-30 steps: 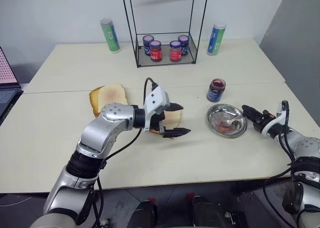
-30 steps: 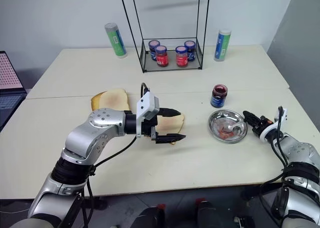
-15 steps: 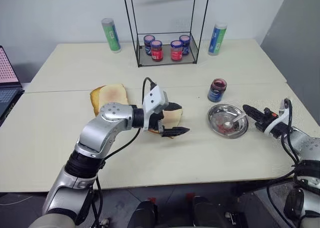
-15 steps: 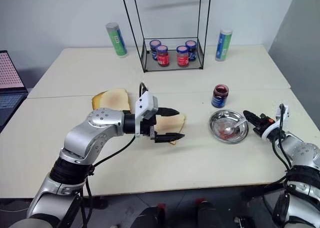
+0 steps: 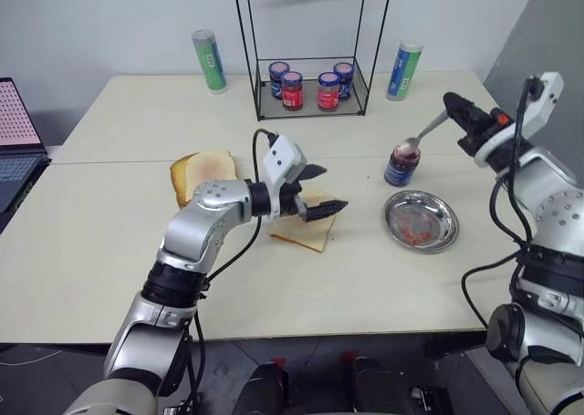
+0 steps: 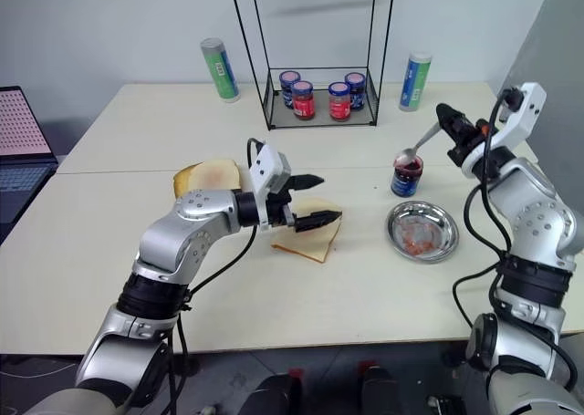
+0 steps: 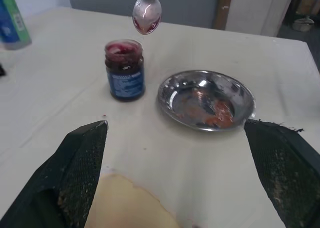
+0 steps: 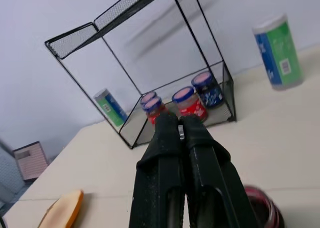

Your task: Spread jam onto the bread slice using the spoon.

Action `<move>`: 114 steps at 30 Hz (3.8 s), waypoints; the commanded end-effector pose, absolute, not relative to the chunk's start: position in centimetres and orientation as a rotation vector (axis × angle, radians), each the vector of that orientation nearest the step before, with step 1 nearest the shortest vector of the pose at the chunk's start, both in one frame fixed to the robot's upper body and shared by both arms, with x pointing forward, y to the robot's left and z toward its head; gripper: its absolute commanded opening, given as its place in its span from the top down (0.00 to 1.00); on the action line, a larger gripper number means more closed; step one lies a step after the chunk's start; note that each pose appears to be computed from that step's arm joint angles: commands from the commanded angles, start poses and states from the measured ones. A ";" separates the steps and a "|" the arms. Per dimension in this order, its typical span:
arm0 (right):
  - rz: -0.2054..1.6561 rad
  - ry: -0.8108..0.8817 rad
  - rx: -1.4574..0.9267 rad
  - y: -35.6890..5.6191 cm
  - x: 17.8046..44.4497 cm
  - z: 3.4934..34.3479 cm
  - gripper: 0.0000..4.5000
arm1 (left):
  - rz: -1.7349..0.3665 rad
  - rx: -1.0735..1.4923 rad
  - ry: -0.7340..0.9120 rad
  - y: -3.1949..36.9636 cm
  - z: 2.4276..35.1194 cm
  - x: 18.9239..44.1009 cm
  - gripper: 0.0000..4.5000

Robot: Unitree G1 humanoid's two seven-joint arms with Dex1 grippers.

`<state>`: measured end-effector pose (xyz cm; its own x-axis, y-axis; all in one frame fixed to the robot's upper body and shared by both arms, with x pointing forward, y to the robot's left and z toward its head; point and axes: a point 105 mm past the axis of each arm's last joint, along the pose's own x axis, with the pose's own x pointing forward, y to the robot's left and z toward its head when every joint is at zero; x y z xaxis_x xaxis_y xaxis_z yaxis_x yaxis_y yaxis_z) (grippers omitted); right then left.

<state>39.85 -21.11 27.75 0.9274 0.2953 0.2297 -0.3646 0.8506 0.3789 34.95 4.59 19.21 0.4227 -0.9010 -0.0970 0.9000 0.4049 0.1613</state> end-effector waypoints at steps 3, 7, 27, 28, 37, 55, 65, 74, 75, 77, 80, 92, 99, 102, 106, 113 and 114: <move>0.285 -0.259 0.222 -21.6 42.1 29.6 0.99 | -1.139 0.228 -0.084 3.8 20.7 35.2 0.00; 0.285 -0.271 0.145 -21.4 43.1 29.2 0.99 | -1.142 0.231 -0.086 3.9 20.6 35.0 0.00; 0.329 -0.204 -0.130 -20.0 43.5 24.2 0.99 | -1.130 0.238 -0.087 4.3 20.7 34.5 0.00; 0.329 -0.202 -0.127 -20.0 43.5 24.1 0.99 | -1.129 0.237 -0.087 4.3 20.7 34.5 0.00; 0.300 -0.187 0.104 -20.4 43.8 24.6 0.99 | -1.130 0.235 -0.086 4.2 20.6 34.4 0.00; 0.207 -0.151 0.378 -22.2 44.2 25.0 0.99 | -1.119 0.236 -0.089 4.4 20.7 34.6 0.00; 0.202 -0.175 0.371 -22.4 44.0 25.9 0.99 | -1.121 0.238 -0.092 4.4 20.7 34.6 0.00; 0.226 -0.208 0.297 -22.0 43.6 27.2 0.99 | -1.124 0.242 -0.092 4.3 20.6 34.7 0.00; 0.227 -0.210 0.295 -21.9 43.6 27.3 0.99 | -1.125 0.242 -0.092 4.3 20.6 34.7 0.00; 0.229 -0.216 0.289 -21.9 43.5 27.6 0.99 | -1.125 0.241 -0.092 4.3 20.6 34.6 0.00; 0.230 -0.230 0.290 -21.9 43.3 28.2 0.99 | -1.126 0.241 -0.092 4.2 20.5 34.7 0.00; 0.216 -0.235 0.310 -22.3 43.1 28.6 0.99 | -1.132 0.241 -0.092 4.2 20.5 34.7 0.00; 0.161 -0.214 0.454 -23.7 43.1 28.1 0.99 | -1.134 0.243 -0.091 4.2 20.5 34.7 0.00; 0.121 -0.192 0.589 -24.7 43.0 27.5 0.99 | -1.133 0.244 -0.089 4.4 20.4 34.7 0.00; 0.119 -0.164 0.763 -25.0 42.7 27.1 0.99 | -1.128 0.247 -0.085 4.9 20.3 34.6 0.00; 0.200 -0.163 0.909 -22.6 41.4 29.3 0.99 | -1.119 0.257 -0.079 6.7 20.1 33.9 0.00; 0.221 -0.164 0.904 -21.9 41.1 29.7 0.99 | -1.116 0.260 -0.076 7.1 20.0 33.7 0.00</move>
